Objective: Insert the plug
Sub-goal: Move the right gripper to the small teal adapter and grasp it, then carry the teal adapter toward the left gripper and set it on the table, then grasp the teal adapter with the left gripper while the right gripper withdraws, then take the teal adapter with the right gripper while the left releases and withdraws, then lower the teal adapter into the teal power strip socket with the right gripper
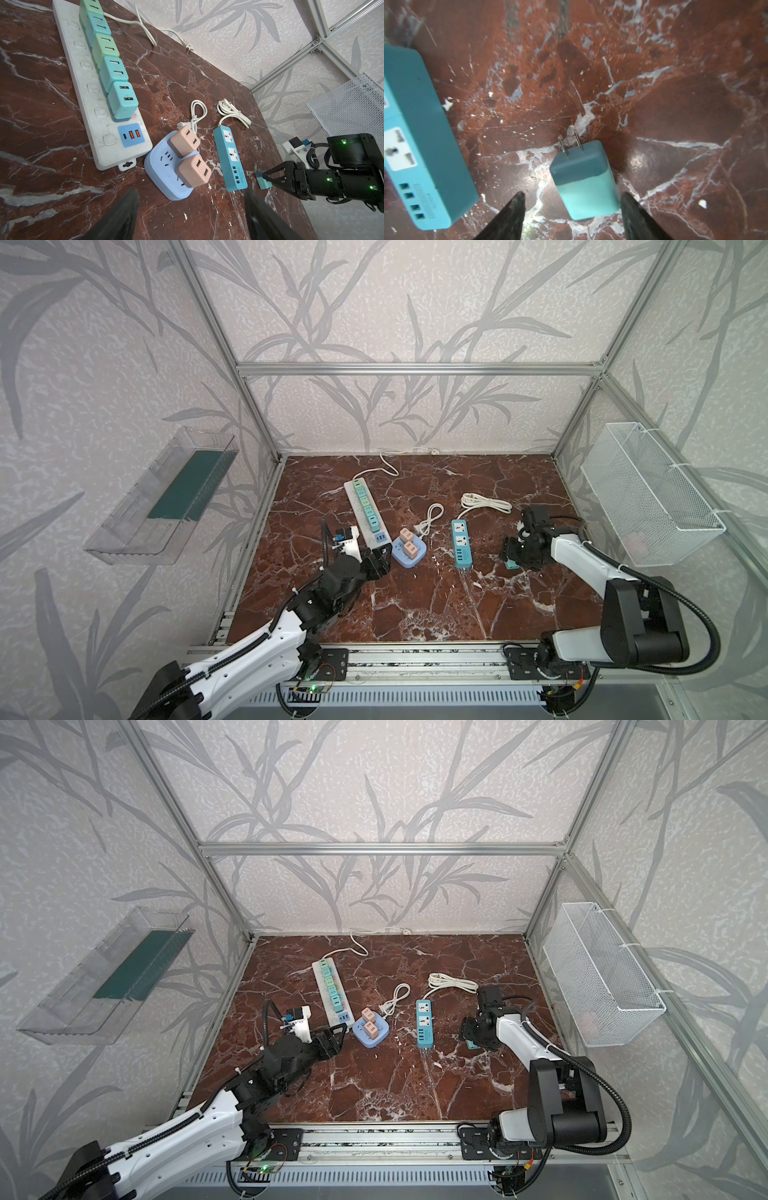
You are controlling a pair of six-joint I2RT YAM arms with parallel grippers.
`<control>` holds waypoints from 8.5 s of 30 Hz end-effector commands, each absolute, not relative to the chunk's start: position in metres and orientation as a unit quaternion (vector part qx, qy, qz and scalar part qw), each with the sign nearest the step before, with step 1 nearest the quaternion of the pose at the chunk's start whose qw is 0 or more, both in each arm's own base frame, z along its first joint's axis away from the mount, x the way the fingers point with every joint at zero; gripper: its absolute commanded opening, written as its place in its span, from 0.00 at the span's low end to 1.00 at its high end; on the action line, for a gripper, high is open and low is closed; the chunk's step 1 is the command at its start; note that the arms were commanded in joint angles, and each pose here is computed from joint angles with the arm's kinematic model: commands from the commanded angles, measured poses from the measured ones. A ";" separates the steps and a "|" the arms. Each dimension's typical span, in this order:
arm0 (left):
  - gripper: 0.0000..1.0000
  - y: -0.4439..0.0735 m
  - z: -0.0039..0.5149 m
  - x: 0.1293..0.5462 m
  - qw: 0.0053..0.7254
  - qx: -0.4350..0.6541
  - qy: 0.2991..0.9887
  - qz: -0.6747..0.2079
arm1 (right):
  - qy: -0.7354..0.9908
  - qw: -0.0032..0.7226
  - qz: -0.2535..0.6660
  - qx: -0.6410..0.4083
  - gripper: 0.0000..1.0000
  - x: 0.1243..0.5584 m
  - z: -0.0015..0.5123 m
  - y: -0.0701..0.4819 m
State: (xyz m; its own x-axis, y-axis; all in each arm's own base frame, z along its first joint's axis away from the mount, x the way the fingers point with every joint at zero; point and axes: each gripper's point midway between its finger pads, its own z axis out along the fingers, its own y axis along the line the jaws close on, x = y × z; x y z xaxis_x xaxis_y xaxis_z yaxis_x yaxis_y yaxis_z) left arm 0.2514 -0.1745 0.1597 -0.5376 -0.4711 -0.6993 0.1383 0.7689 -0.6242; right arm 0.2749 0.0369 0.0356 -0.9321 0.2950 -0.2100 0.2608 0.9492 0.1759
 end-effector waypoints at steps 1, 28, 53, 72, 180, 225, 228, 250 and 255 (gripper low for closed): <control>0.78 -0.180 0.176 0.254 0.473 -0.102 0.807 -0.339 | 0.986 0.095 0.045 0.128 0.71 0.275 0.032 0.034; 0.79 -0.131 0.198 0.248 0.536 -0.127 0.793 -0.262 | 0.980 0.189 0.019 -0.060 0.33 0.269 0.112 0.109; 0.78 -0.124 0.195 0.260 0.540 -0.102 0.816 -0.178 | 0.913 0.092 0.056 -0.394 0.54 0.147 0.021 0.281; 0.78 -0.154 0.196 0.279 0.520 -0.080 0.829 -0.188 | 0.928 0.188 -0.054 -0.318 0.69 0.201 0.057 0.211; 0.00 -0.295 0.167 0.224 0.613 0.318 0.704 -0.165 | 0.863 0.283 0.351 -0.230 0.39 0.203 0.211 0.263; 0.80 -0.183 0.202 0.249 0.654 0.097 0.750 -0.018 | 0.902 0.359 0.164 -0.173 0.00 0.294 0.230 0.220; 0.84 -0.144 0.197 0.256 0.640 0.007 0.768 0.020 | 0.911 0.377 0.096 -0.140 0.00 0.315 0.220 0.190; 0.84 -0.121 0.180 0.261 0.612 -0.073 0.785 -0.069 | 0.954 0.284 0.073 -0.062 0.00 0.379 0.110 0.170; 0.84 -0.125 0.173 0.261 0.608 -0.067 0.786 -0.087 | 0.952 0.292 0.064 -0.063 0.00 0.386 0.105 0.167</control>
